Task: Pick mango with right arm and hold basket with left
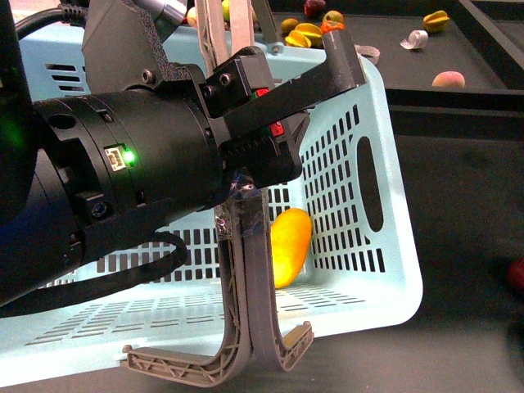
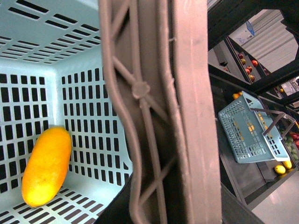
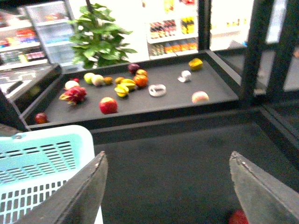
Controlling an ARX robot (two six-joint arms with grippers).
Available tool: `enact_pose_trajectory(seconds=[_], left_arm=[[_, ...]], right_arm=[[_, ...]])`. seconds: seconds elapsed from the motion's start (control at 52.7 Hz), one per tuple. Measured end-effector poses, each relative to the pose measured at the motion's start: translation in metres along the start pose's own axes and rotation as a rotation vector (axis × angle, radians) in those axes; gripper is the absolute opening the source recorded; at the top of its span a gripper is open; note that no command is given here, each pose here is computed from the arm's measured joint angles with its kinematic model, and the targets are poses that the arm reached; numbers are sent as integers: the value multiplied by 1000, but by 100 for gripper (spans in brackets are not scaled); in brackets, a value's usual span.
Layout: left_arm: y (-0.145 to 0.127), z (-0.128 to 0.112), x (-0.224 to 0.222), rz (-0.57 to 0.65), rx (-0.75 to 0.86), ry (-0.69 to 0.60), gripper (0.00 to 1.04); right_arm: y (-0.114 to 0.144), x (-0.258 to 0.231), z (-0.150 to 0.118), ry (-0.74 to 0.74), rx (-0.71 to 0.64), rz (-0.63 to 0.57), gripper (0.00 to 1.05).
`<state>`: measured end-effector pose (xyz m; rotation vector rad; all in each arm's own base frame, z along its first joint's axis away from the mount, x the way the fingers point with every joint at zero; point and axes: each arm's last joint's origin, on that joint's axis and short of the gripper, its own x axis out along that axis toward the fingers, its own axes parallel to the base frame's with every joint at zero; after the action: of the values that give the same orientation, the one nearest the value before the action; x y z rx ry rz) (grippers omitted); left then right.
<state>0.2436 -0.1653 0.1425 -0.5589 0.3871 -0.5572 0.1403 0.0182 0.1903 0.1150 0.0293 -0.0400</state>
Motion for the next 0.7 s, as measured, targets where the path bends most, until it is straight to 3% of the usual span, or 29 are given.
enact_pose_trajectory(seconds=[0.304, 0.436, 0.702], left_arm=[[0, 0, 0, 0, -1, 0, 16], [0, 0, 0, 0, -2, 0, 16], [0, 0, 0, 0, -1, 0, 16]], right_arm=[[-12, -10, -8, -20, -100, 69, 31], [-20, -16, -11, -27, -108, 39, 3], [-21, -24, -20, -38, -112, 41, 2]])
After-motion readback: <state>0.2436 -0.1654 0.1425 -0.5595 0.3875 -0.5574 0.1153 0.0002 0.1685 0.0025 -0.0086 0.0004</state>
